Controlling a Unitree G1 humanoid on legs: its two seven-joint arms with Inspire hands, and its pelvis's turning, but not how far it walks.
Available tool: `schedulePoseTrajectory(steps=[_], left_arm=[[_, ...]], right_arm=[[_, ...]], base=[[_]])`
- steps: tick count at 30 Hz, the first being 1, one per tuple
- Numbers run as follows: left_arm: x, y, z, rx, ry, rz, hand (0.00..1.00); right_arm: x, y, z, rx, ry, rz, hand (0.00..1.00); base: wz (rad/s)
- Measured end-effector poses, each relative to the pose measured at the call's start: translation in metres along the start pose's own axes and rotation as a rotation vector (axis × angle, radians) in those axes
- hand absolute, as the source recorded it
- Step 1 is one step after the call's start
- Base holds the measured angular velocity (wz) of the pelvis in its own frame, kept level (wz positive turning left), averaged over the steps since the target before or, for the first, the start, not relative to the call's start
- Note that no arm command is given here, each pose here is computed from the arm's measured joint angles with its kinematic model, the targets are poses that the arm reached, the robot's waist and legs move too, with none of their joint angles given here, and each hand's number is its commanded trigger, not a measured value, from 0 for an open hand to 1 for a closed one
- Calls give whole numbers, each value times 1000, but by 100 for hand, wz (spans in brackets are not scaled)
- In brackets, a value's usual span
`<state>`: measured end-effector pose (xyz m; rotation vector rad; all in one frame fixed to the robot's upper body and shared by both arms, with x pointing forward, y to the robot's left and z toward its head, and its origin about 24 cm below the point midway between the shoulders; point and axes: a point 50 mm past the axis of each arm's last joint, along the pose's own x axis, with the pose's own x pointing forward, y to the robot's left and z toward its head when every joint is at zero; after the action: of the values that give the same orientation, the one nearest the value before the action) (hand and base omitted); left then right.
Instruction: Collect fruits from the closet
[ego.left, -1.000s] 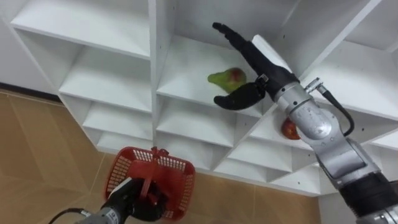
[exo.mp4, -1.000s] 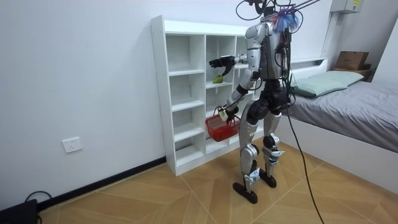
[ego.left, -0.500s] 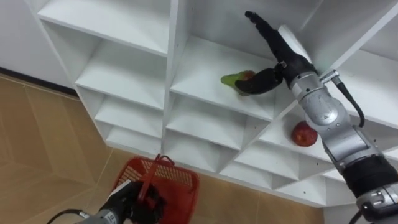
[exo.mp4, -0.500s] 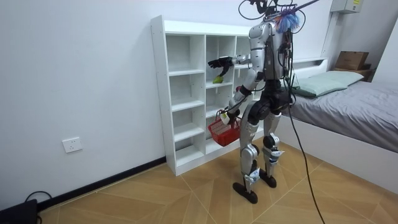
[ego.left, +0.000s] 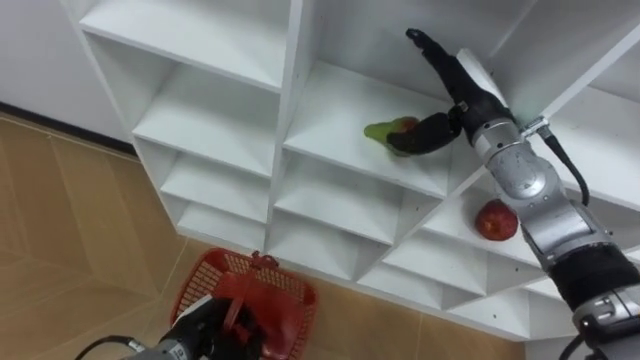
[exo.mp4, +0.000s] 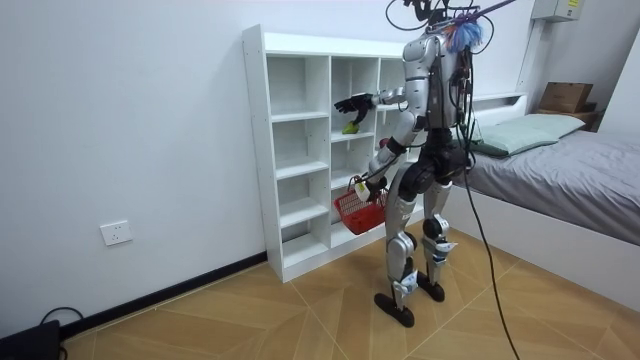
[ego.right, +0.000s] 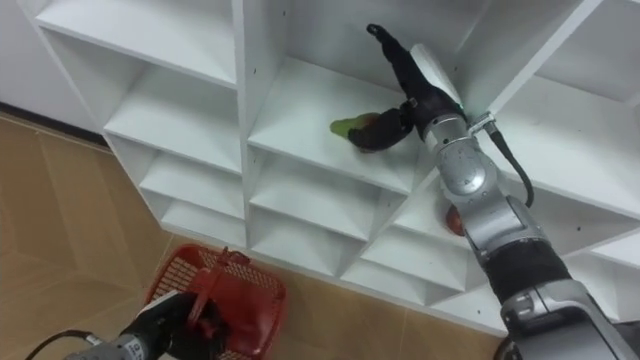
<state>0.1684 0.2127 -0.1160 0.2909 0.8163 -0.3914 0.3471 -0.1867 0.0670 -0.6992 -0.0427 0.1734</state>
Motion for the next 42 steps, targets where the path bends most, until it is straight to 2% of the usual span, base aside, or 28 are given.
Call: schedulePoseTrajectory(steps=[19, 42], left_arm=[[1, -1, 3, -5, -1, -10, 100], [1, 1, 5, -17, -8, 3, 100]], right_arm=[[-6, 8, -26, -45, 106, 66, 0], [-2, 4, -21, -47, 82, 55, 0]], base=[[1], [0]])
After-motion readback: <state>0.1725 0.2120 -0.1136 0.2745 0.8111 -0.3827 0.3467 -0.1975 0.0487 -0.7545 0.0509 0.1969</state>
